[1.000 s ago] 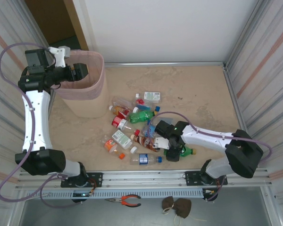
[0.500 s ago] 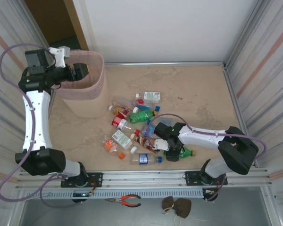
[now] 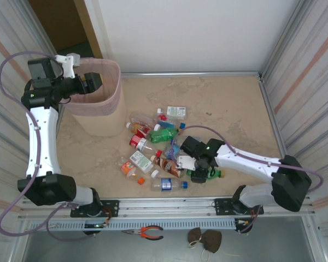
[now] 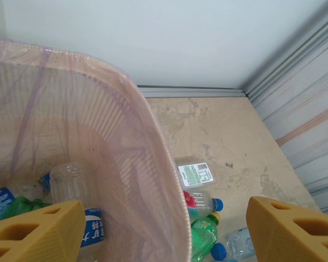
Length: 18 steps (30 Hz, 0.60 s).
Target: Put the plastic bottles in the bin
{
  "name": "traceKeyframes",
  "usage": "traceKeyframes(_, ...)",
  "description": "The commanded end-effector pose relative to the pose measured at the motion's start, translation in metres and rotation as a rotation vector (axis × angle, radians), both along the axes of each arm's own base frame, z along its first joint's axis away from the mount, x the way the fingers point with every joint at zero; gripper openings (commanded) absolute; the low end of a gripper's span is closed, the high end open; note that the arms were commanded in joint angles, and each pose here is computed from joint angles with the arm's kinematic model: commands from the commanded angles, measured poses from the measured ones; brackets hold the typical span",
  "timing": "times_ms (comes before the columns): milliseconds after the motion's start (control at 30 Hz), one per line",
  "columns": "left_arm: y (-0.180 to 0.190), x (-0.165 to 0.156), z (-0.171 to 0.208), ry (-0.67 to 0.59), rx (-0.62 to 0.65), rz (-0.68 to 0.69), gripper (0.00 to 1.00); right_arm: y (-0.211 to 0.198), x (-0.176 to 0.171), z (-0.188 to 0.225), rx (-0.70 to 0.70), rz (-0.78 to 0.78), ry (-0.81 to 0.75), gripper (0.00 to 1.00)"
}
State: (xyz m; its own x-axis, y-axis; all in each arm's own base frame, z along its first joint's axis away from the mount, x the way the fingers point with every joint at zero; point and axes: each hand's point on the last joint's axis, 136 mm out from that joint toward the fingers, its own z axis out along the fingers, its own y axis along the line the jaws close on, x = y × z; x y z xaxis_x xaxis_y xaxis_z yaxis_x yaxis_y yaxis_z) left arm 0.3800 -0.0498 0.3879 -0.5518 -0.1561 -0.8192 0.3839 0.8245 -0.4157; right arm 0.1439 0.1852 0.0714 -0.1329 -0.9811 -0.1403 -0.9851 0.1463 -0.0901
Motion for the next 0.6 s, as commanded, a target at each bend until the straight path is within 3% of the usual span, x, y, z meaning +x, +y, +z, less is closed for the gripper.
traceKeyframes(0, -0.007, -0.010, 0.019, -0.069, -0.041, -0.038, 0.77, 0.021, 0.001, 0.036, 0.156, -0.005, -0.003, 0.51)
traceKeyframes(333, -0.025, -0.016, 0.031, -0.160, -0.166, -0.140, 0.76, 0.083, 0.025, 0.131, 0.694, -0.145, -0.030, 0.52)
traceKeyframes(567, -0.058, -0.030, 0.041, -0.253, -0.172, -0.274, 0.76, 0.108, 0.032, 0.209, 1.036, -0.170, -0.060, 0.51)
